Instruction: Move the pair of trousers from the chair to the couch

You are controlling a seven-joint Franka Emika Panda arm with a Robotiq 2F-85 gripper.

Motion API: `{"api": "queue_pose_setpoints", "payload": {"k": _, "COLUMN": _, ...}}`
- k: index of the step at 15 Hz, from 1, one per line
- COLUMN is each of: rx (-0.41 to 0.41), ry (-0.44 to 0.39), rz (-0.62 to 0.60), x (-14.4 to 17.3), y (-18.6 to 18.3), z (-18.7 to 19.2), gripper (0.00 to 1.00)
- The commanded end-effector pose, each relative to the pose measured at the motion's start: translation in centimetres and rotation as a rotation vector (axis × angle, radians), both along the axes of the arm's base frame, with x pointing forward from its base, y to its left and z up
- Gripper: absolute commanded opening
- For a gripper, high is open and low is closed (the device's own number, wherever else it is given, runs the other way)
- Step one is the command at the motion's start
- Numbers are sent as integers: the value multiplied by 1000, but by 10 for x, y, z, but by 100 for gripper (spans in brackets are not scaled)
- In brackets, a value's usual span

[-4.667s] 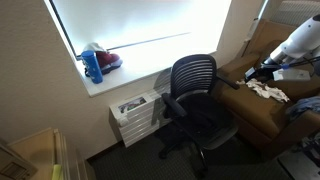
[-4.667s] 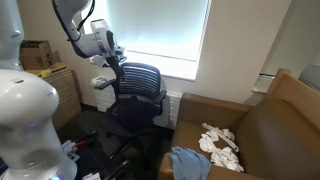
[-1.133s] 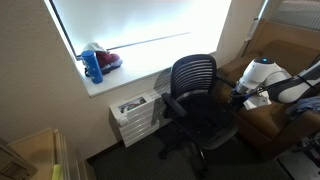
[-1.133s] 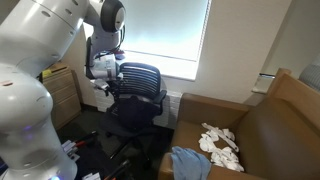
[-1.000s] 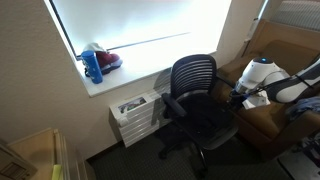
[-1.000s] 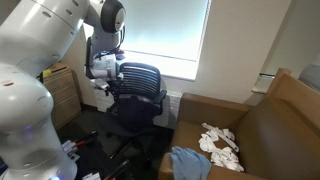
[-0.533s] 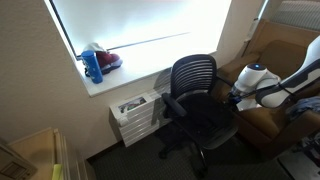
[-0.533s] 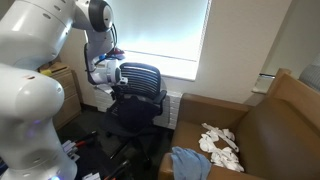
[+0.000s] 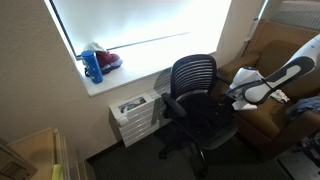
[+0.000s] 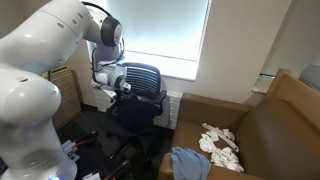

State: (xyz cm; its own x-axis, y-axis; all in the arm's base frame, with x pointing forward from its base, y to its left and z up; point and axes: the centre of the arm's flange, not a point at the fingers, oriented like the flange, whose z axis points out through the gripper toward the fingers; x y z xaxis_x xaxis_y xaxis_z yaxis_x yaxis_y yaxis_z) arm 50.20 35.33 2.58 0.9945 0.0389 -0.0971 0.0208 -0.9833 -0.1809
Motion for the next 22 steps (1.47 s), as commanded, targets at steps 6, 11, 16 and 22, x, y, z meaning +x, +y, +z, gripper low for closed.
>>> {"api": "queue_pose_setpoints", "payload": {"k": 6, "rx": -45, "ry": -130, "rz": -13, "x": 11, "y": -5, "z": -37, "gripper": 100}}
{"api": "queue_pose_setpoints", "payload": {"k": 11, "rx": -57, "ry": -96, "rz": -27, "x": 5, "y": -11, "z": -43, "gripper": 100}}
{"api": "queue_pose_setpoints", "payload": {"k": 16, "rx": -140, "ry": -208, "rz": -46, "x": 18, "y": -22, "z": -59, "gripper": 100}}
{"api": "queue_pose_setpoints", "payload": {"k": 22, "rx": -200, "ry": -255, "rz": -49, "x": 23, "y": -35, "z": -55, "gripper": 100}}
